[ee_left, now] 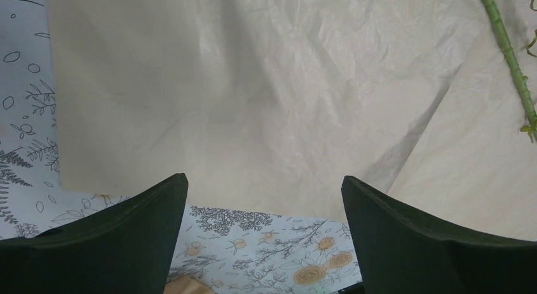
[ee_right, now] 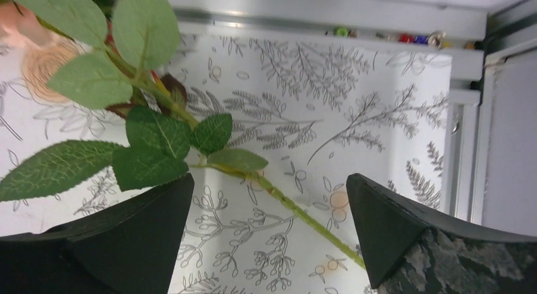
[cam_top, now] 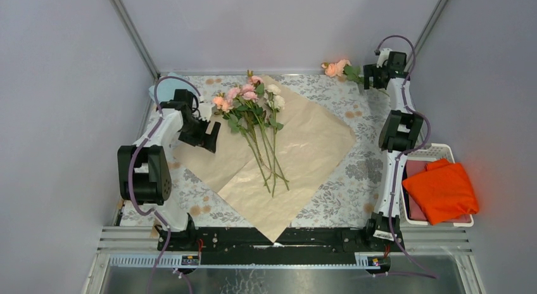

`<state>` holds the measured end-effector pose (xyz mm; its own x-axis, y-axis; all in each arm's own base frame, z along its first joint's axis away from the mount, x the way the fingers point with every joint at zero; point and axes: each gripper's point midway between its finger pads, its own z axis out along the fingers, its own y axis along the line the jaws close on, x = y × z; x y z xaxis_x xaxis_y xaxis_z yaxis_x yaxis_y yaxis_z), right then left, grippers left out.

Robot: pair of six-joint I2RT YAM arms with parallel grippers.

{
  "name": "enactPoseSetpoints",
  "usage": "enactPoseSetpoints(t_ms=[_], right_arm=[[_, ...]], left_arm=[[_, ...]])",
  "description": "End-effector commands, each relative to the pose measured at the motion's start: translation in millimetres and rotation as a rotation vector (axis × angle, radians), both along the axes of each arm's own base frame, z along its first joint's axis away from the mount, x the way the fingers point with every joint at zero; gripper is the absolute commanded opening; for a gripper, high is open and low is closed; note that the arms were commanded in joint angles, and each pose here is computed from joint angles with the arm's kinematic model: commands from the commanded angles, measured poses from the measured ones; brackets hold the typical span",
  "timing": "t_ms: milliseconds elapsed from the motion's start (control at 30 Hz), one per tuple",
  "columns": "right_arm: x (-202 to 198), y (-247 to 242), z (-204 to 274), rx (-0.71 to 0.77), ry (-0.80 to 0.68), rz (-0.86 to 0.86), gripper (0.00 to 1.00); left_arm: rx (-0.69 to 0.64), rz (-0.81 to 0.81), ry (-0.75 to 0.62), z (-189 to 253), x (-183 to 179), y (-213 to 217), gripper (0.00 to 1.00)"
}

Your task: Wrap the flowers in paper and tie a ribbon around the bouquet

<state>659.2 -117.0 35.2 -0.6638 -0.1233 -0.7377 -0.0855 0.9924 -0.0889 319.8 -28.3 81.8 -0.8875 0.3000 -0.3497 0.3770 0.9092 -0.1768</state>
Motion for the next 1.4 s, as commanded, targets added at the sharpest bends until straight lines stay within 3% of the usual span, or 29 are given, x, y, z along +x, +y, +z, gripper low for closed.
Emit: enactPoseSetpoints(t_ms=[0,167,367,567,667,833,900,967,1033,1133,1233,1367], right_arm=[[32.9,8.4,57.9,-0.011,-0.198,0.058,1.0],[35.9,2.0,36.5,0.042,-0.186,0.019,1.0],[-1.4,-0.6,-36.2,0.077,0.046,0.003,1.0],[-69.2,33.0,-56.2,0.079,0.314,0.196,0.95],[-98.3,66.5,-41.5,0.145,0.383,0.272,0.84],[-115.7,116.4,-37.6,0.177,0.385,0.281,0.55],[-112.2,124.6,-42.4,0.16,0.376,0.247,0.42],[-105.4,125.5,-45.7,0.125,0.379,0.21,0.21],[-93.9,125.9,-33.8,0.09,0.361,0.194,0.0],[-72.1,127.2,20.8,0.039,0.251,0.163,0.0],[-64.2,133.7,112.6,0.059,0.061,0.085,0.0],[-95.5,178.5,213.7,0.201,-0.173,0.039,0.0]], left_arm=[[0.028,0.019,-0.008,2.2,10.6,7.9,0.99],[0.045,0.031,0.017,-5.0,12.8,11.6,0.99],[0.054,0.04,0.047,-11.0,15.5,13.3,0.99],[0.051,0.045,0.06,-13.3,18.4,12.8,0.99],[0.044,0.043,0.053,-11.0,18.9,11.2,0.99],[0.035,0.038,0.033,-4.1,17.8,9.6,0.99],[0.029,0.034,0.022,-1.1,17.2,8.7,0.99],[0.024,0.031,0.01,2.3,16.6,7.7,0.99],[0.018,0.027,0.005,4.2,15.3,6.0,0.99],[0.01,0.025,-0.008,8.7,14.7,4.9,0.99],[0.005,0.028,-0.028,15.0,16.8,4.1,0.99],[-0.005,0.035,-0.048,22.3,17.8,2.7,0.99]])
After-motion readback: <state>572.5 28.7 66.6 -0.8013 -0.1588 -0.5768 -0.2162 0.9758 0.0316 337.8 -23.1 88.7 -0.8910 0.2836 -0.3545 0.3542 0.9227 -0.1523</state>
